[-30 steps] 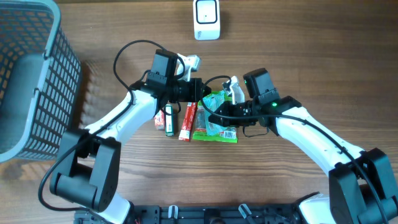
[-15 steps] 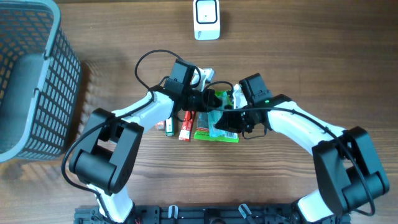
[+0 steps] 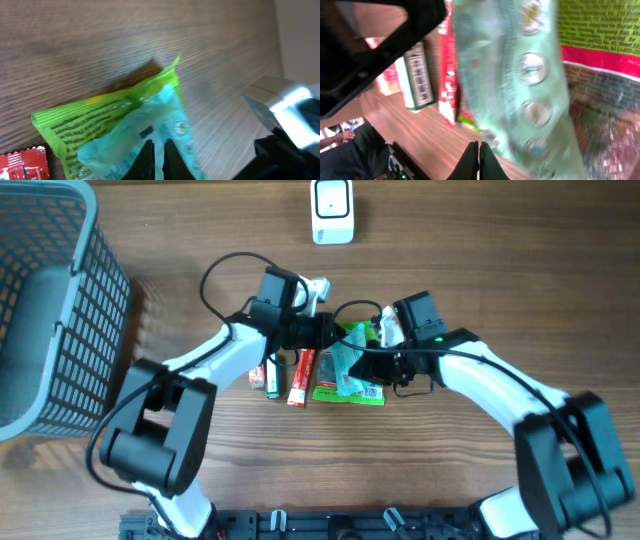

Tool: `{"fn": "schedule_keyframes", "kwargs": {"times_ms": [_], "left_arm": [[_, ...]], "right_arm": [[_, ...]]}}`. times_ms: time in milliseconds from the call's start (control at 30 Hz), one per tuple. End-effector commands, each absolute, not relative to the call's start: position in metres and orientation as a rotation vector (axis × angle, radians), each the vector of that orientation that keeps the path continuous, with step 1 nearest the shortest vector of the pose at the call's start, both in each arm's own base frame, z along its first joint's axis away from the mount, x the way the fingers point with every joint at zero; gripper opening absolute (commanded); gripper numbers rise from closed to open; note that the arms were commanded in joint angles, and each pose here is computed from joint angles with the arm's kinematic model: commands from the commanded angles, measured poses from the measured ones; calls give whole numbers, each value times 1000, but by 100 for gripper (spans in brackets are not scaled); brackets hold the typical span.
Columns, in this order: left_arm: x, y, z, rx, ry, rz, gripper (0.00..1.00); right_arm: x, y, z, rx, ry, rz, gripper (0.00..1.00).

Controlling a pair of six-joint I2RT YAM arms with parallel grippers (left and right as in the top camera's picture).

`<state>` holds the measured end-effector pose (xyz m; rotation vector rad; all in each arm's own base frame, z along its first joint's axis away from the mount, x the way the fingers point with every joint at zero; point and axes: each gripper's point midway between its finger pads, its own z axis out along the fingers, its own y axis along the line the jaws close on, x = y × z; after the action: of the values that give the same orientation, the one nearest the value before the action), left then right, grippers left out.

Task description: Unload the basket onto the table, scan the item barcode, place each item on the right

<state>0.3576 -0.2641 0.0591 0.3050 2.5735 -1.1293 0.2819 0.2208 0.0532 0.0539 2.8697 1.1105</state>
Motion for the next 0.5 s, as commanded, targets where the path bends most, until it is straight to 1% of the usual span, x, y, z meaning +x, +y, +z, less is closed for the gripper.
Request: {"fn": "schedule_keyframes", "kwargs": {"times_ms": [0, 133, 300, 467], "left_arm": [[348, -274, 79, 380, 2524, -1197, 4], [338, -287, 79, 439, 2520, -1201, 4], [335, -297, 71, 466, 2528, -1152, 4], [333, -301, 63, 480, 2536, -1155, 4]], "right_arm": [[288, 212, 80, -23, 2777, 1032, 5], [288, 204, 77, -26, 2791, 975, 4], [288, 183, 67, 43, 2831, 934, 4], [283, 182, 58, 48, 2829, 968, 4]]}}
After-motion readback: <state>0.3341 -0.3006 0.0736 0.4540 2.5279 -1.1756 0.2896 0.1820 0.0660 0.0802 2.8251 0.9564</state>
